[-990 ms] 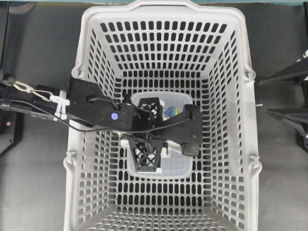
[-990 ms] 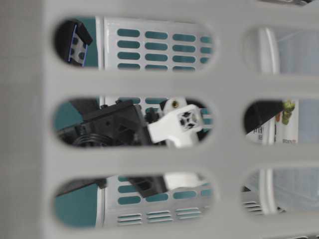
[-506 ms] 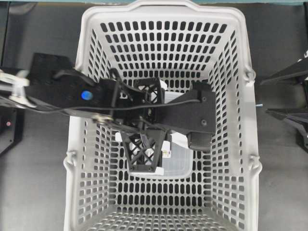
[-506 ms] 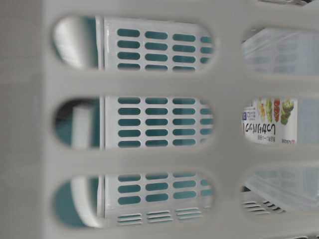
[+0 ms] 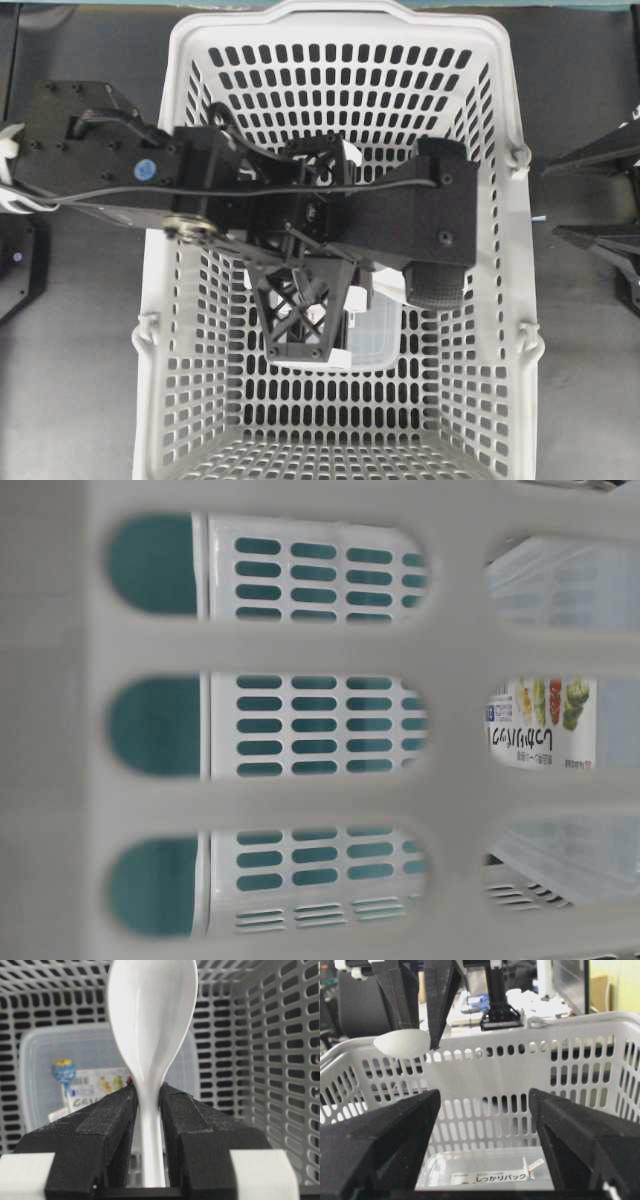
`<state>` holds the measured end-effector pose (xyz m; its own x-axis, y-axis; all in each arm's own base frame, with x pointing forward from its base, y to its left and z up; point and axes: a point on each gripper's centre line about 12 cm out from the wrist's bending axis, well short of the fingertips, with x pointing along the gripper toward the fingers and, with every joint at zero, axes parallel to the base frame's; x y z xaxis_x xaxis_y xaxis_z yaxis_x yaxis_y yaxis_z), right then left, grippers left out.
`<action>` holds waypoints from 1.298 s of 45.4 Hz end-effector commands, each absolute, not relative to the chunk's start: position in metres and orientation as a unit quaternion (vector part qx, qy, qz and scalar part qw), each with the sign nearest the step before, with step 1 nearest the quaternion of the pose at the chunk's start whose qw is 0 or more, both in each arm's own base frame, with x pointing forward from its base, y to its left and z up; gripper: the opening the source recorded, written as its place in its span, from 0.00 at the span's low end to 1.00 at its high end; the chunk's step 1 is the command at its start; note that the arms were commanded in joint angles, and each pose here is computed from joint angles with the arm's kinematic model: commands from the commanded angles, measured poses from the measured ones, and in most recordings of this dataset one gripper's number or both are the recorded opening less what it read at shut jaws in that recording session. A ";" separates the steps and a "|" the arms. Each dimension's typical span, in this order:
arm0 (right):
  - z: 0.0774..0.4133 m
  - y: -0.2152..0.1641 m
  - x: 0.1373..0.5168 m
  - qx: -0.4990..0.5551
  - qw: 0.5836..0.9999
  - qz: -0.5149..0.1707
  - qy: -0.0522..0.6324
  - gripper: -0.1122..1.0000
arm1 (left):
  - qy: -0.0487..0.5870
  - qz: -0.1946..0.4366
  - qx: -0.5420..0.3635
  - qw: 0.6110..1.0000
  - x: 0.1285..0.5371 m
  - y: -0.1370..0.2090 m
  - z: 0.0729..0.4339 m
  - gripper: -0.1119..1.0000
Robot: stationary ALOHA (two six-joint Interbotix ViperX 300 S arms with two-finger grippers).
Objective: Pick up the chinese spoon from the shopping basket with the left arm.
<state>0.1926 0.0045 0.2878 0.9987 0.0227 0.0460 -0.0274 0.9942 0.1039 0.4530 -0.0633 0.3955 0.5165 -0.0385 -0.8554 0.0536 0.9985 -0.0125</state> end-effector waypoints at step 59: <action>0.293 0.005 0.194 0.054 0.998 0.015 -0.029 0.72 | 0.496 -0.023 0.007 0.868 0.449 -0.062 0.409 0.24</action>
